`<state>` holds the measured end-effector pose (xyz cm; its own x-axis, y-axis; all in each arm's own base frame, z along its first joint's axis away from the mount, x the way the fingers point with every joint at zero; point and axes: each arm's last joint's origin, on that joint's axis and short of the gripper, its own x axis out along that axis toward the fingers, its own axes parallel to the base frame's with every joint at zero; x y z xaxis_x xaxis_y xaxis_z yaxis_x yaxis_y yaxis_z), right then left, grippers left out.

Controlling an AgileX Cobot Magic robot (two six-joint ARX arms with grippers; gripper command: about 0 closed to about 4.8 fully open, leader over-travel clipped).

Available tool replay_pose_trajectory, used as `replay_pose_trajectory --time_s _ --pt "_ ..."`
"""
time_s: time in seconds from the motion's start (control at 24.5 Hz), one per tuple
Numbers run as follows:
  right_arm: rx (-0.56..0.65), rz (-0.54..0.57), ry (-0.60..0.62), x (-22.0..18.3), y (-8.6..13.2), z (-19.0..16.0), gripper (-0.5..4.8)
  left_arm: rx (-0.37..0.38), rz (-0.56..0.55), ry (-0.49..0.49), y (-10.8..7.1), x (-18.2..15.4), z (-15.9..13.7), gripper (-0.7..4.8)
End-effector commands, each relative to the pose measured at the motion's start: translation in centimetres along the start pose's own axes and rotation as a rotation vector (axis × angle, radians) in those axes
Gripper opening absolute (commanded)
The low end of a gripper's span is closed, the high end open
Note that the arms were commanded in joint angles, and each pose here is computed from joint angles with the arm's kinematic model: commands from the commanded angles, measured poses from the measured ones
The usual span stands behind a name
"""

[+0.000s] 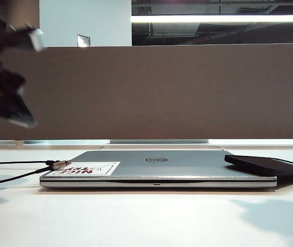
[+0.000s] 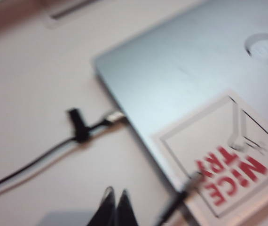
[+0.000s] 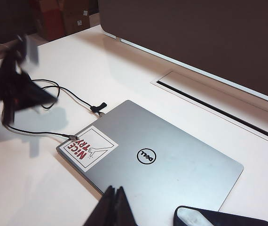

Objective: Pick up the charging cable and the phone, plug the charging cable into the charging port on the phone, and finally place them back on the table.

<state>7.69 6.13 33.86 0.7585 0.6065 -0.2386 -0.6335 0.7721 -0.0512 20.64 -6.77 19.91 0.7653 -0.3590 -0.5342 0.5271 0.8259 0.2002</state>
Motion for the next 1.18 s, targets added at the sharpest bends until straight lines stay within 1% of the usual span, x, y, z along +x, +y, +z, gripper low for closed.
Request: replay_pose_trajectory --time_s 0.04,0.08,0.12,0.16,0.24,0.33,0.37,0.41,0.49,0.57,0.77,0.86,1.02,1.18 --pt "-0.004 -0.001 -0.024 -0.2 0.0 0.4 -0.06 0.125 -0.06 0.005 -1.3 0.9 0.2 0.93" --pt "-0.004 -0.001 -0.024 -0.2 0.0 0.4 -0.06 0.191 -0.085 0.014 -1.8 1.2 0.1 1.88" --pt "-0.003 -0.001 -0.025 -0.2 0.0 0.4 -0.06 0.234 -0.095 0.017 -2.0 1.4 0.1 2.28" --pt "-0.003 0.0 -0.025 -0.2 0.0 0.4 -0.06 0.307 -0.105 0.019 -2.2 1.5 0.0 2.58" --pt "-0.003 0.0 -0.026 -0.2 0.0 0.4 -0.06 0.386 -0.105 0.014 -2.2 1.5 0.0 2.57" --pt "-0.003 0.0 -0.028 -0.3 0.0 0.4 -0.06 0.443 -0.105 0.011 -2.2 1.5 0.0 2.56" --pt "-0.003 0.0 -0.028 -0.3 0.0 0.4 -0.06 0.459 -0.106 0.012 -2.2 1.6 0.0 2.56" --pt "-0.003 0.0 -0.028 -0.3 0.0 0.4 -0.06 0.497 -0.109 0.015 -2.2 1.6 -0.1 2.56" --pt "-0.003 0.0 -0.029 -0.3 0.0 0.4 -0.06 0.538 -0.11 0.014 -2.2 1.6 -0.1 2.56" --pt "-0.003 0.0 -0.032 -0.3 0.0 0.4 -0.06 0.558 -0.114 0.019 -2.2 1.7 -0.2 2.56" --pt "-0.003 0.0 -0.034 -0.3 0.0 0.4 -0.06 0.566 -0.138 0.061 -2.3 2.3 -0.9 2.55" --pt "-0.003 0.0 -0.034 -0.3 0.0 0.4 -0.06 0.561 -0.131 0.066 -2.1 2.5 -1.0 2.56" --pt "-0.003 0.0 -0.035 -0.3 0.0 0.4 -0.06 0.525 -0.088 0.092 -0.8 2.5 -1.5 2.55" --pt "-0.003 -0.001 -0.04 -0.3 0.0 0.5 -0.06 0.527 -0.088 0.092 -0.8 2.5 -1.5 2.55"
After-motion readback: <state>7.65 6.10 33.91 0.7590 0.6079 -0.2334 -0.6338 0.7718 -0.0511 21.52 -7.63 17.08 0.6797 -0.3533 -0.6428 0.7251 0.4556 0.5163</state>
